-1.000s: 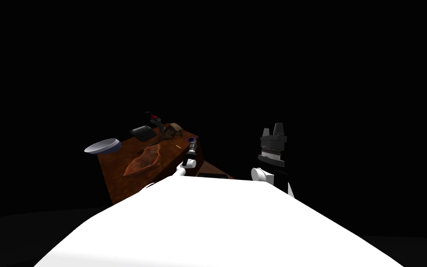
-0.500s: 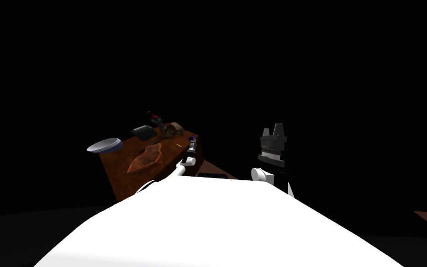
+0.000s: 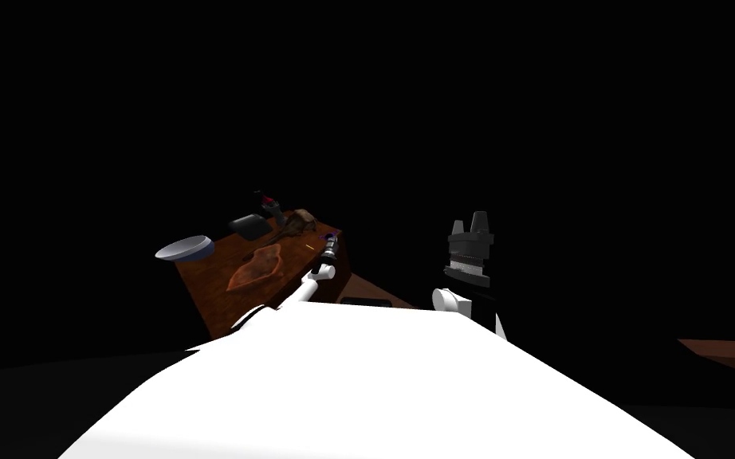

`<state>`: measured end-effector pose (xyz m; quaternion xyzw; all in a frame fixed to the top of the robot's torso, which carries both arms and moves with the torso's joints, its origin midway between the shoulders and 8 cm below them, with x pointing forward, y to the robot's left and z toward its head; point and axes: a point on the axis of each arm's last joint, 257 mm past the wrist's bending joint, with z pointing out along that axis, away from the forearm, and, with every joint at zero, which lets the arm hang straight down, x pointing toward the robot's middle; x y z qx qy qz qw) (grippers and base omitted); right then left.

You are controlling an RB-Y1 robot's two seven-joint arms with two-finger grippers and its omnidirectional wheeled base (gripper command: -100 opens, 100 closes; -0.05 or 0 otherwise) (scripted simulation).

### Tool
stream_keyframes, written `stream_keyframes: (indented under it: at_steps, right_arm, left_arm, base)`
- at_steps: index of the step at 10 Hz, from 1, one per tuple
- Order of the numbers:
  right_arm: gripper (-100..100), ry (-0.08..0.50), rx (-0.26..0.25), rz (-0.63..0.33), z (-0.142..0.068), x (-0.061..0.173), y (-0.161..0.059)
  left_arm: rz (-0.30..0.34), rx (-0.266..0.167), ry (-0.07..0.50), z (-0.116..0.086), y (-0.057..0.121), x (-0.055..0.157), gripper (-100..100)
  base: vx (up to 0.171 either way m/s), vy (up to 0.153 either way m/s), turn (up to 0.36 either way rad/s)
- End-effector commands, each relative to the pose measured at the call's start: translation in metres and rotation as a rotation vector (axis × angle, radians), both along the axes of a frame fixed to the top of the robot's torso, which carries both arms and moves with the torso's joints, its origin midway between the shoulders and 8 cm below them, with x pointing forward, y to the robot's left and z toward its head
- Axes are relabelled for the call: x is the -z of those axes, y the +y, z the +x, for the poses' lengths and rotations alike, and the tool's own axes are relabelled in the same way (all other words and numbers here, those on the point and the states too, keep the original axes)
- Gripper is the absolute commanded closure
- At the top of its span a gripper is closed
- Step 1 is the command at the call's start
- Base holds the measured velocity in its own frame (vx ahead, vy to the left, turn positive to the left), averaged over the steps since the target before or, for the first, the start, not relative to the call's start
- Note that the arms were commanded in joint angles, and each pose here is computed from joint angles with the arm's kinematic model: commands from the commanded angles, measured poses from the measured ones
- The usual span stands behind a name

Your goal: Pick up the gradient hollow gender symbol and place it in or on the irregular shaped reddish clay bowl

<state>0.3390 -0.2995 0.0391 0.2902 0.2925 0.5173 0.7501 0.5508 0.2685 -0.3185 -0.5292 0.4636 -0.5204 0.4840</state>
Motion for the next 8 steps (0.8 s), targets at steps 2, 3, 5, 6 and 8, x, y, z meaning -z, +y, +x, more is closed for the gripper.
stream_keyframes:
  at_steps: [2, 3, 5, 6, 8]
  right_arm:
    - [0, 0.000, 0.000, 0.000, 0.000, 0.000, 0.000]
    - [0, 0.000, 0.000, 0.000, 0.000, 0.000, 0.000]
    - [0, 0.000, 0.000, 0.000, 0.000, 0.000, 0.000]
    - [0, 0.000, 0.000, 0.000, 0.000, 0.000, 0.000]
    - [0, 0.000, 0.000, 0.000, 0.000, 0.000, 0.000]
  left_arm:
    - [-0.009, 0.007, 0.043, 0.015, 0.006, 0.001, 100]
    - [-0.009, 0.010, 0.056, 0.014, 0.005, 0.004, 100]
    - [-0.015, 0.015, 0.088, 0.024, 0.008, 0.004, 100]
    - [-0.021, 0.012, 0.092, 0.034, 0.015, -0.004, 100]
    - [-0.029, 0.015, 0.118, 0.044, 0.020, -0.008, 100]
  base:
    - [-0.063, 0.013, -0.031]
    - [-0.065, 0.008, -0.028]
    - [-0.083, 0.019, -0.034]
    - [-0.073, 0.027, -0.049]
    - [-0.077, 0.013, -0.035]
